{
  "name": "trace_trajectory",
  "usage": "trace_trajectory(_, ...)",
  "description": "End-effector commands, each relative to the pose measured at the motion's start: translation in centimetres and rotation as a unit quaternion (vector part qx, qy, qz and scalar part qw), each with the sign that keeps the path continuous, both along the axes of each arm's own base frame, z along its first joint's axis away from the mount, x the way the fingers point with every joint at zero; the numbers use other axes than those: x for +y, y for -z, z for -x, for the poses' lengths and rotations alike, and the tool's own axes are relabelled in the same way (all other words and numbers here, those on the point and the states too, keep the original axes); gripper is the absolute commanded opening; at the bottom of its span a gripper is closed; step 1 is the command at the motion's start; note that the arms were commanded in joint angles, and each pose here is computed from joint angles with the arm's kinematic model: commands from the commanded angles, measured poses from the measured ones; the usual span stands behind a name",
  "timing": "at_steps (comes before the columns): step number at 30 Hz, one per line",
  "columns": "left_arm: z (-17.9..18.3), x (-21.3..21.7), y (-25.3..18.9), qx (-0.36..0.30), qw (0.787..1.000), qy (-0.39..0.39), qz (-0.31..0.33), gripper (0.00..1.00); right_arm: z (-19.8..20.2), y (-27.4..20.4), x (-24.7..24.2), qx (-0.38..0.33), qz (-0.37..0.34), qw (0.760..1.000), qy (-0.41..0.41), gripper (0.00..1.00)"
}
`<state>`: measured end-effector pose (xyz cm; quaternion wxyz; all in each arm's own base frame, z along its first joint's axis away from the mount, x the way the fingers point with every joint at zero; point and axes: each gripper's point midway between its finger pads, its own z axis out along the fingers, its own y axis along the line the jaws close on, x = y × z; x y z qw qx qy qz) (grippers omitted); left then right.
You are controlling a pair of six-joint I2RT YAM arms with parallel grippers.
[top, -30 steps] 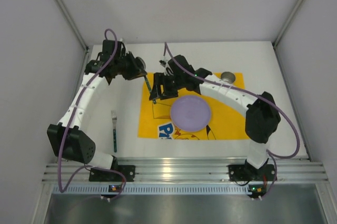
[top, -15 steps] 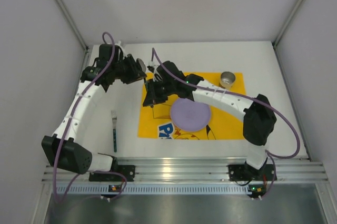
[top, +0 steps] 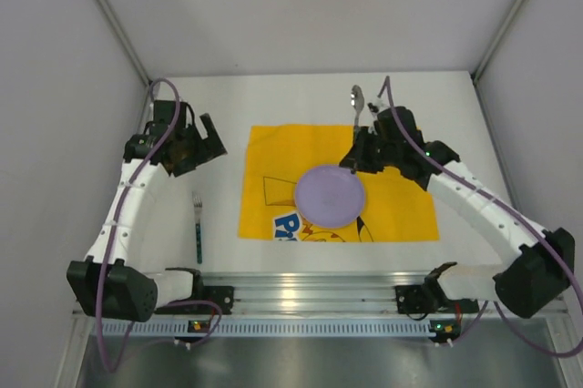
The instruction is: Set the dinner table for one person
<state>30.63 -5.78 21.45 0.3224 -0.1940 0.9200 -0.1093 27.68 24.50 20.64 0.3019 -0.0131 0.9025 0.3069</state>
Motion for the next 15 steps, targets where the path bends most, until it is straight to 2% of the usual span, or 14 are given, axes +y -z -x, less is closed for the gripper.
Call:
trace_trajectory(1,1.5,3.0,1.1,0.016,0.999,-0.018,-0.034,0.98,1.2,0.0,-4.8,-0.008,0.025,0.999,0.042,0.00)
trace_trajectory(8,2.5,4.6,3.6,0.047,0.996,-0.041,-0.063,0.98,3.5,4.2,-9.4,0.041,0.050,0.993,0.103,0.00)
trace_trajectory(12,3.6,4.7,6.2,0.098,0.993,-0.055,-0.047,0.98,5.3,8.9,-11.5,0.098,0.082,0.982,0.141,0.00)
trace_trajectory(15,4.1,4.4,7.3,0.111,0.992,-0.050,-0.037,0.98,6.2,11.5,-12.8,0.130,0.098,0.974,0.155,0.00)
